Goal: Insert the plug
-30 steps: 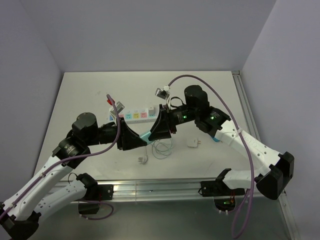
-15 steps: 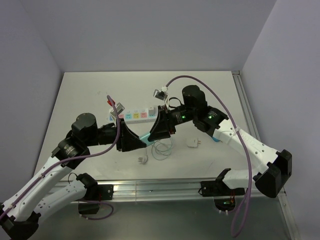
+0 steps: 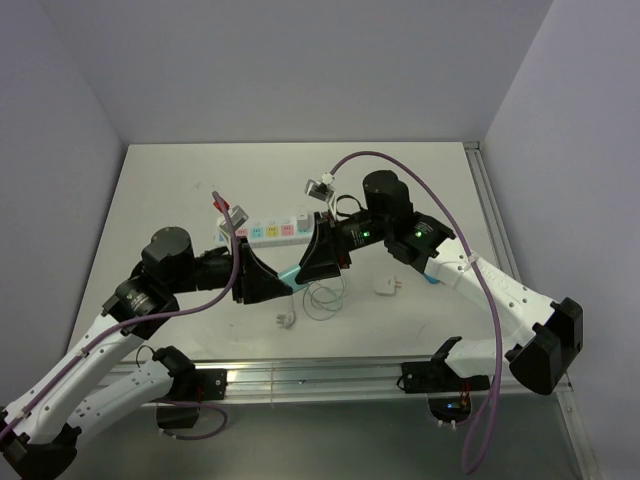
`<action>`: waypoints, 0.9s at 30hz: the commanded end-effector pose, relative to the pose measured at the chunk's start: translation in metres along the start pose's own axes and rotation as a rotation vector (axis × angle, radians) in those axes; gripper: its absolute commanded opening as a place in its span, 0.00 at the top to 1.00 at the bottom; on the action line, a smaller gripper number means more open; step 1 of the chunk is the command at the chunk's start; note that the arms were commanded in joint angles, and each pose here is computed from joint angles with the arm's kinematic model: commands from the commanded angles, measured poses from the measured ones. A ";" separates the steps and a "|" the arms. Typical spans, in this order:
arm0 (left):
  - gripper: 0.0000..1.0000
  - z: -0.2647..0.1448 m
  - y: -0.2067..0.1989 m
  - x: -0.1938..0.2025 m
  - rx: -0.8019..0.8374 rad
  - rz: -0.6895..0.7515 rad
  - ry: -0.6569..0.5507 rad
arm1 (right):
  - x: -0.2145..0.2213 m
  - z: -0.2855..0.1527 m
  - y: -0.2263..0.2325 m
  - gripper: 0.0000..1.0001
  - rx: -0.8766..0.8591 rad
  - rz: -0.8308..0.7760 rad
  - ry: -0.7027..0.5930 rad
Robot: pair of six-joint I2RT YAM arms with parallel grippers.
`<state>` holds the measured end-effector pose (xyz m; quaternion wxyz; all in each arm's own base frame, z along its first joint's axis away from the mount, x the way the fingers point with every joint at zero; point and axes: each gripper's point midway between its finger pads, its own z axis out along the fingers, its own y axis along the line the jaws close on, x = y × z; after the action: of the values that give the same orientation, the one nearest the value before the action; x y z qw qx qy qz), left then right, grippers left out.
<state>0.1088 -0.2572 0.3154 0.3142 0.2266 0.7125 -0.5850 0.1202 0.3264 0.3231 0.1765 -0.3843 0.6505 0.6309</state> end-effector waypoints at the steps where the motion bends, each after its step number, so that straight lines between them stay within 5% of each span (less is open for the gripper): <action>1: 1.00 -0.003 -0.002 -0.015 -0.014 0.065 -0.069 | 0.002 0.000 0.022 0.56 -0.089 -0.037 0.023; 15: 1.00 -0.002 0.000 -0.017 -0.025 0.058 -0.079 | 0.005 0.005 0.022 0.61 -0.130 -0.026 0.044; 19: 1.00 -0.002 0.005 -0.018 -0.050 0.049 -0.082 | 0.004 0.008 0.024 1.00 -0.146 -0.029 0.051; 22: 0.99 -0.002 0.014 -0.021 -0.108 0.043 -0.100 | 0.006 0.010 0.024 1.00 -0.120 -0.029 0.046; 24: 0.90 -0.004 0.023 -0.024 -0.164 0.040 -0.114 | 0.002 0.011 0.019 1.00 -0.071 -0.021 0.017; 25: 0.70 -0.007 0.024 -0.026 -0.179 0.046 -0.133 | 0.001 0.011 0.017 1.00 -0.052 -0.010 0.011; 27: 0.55 -0.011 0.029 -0.030 -0.220 0.050 -0.163 | -0.002 0.011 0.012 1.00 -0.014 0.005 -0.015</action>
<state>0.1135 -0.2504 0.3109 0.3285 0.2043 0.7289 -0.5648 0.1219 0.3344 0.3215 0.1787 -0.3849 0.6462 0.6343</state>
